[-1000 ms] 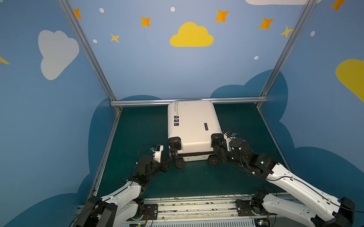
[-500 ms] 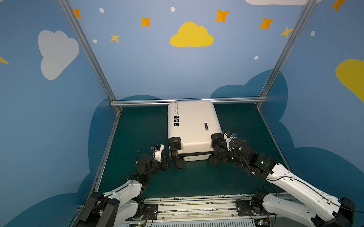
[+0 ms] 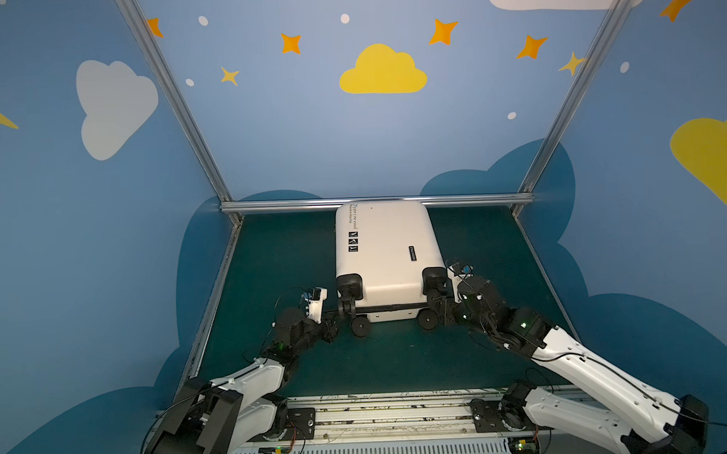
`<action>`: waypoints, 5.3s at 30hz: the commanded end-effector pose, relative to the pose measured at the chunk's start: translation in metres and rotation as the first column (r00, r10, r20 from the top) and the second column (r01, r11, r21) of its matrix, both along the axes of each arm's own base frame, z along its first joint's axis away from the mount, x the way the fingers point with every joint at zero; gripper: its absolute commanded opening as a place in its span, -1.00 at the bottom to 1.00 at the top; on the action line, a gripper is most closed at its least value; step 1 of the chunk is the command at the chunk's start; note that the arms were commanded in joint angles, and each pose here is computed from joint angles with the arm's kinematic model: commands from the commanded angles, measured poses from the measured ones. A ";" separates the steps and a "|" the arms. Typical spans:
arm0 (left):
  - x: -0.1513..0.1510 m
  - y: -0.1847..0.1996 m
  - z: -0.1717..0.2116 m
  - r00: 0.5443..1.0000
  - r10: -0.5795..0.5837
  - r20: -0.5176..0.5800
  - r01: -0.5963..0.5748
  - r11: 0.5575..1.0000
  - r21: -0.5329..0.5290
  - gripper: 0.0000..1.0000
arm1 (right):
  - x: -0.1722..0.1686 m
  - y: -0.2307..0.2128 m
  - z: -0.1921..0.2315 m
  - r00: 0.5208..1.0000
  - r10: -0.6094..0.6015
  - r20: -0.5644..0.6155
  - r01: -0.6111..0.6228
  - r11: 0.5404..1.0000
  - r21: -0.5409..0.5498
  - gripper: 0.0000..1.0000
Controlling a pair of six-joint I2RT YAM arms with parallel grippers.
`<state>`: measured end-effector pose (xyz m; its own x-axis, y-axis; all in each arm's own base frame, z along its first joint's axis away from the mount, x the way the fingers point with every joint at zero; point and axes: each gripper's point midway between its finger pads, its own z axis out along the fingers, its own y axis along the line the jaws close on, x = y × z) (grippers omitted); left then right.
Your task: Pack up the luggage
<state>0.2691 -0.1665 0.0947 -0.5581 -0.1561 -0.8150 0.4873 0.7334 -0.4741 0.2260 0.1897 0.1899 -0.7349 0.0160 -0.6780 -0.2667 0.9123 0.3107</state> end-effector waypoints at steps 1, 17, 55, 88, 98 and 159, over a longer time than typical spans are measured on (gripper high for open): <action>0.006 0.009 -0.006 0.998 0.060 -0.010 -0.060 0.998 0.026 -0.31 | -0.008 0.009 0.019 0.996 0.078 0.050 -0.080 0.996 0.034 -1.00; 0.003 0.007 -0.017 0.998 0.056 -0.040 -0.055 0.998 0.034 -0.51 | -0.009 0.005 0.020 0.996 0.066 0.068 -0.069 0.997 0.040 -1.00; 0.010 0.000 -0.006 0.999 0.034 -0.010 -0.034 0.999 0.029 -0.34 | -0.009 0.005 0.017 0.996 0.066 0.066 -0.069 0.997 0.038 -1.00; -0.028 0.000 -0.003 1.000 0.005 -0.028 -0.004 0.999 0.052 -0.95 | -0.005 0.012 0.013 0.996 0.069 0.061 -0.072 0.996 0.052 -1.00; -0.050 -0.022 0.002 0.996 -0.091 0.007 0.090 0.994 0.068 -0.95 | -0.003 0.013 0.013 0.996 0.066 0.061 -0.069 0.996 0.053 -1.00; -0.012 0.001 0.007 0.985 0.039 0.166 -0.063 0.988 0.142 0.40 | 0.005 0.012 0.016 0.994 0.072 0.085 -0.078 0.994 0.078 -1.00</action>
<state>0.2462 -0.1584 0.0778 -0.4849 -0.0472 -0.8733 0.4613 0.8345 -0.3013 0.2303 0.1876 0.1867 -0.7250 0.0394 -0.6876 -0.2664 0.9046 0.3328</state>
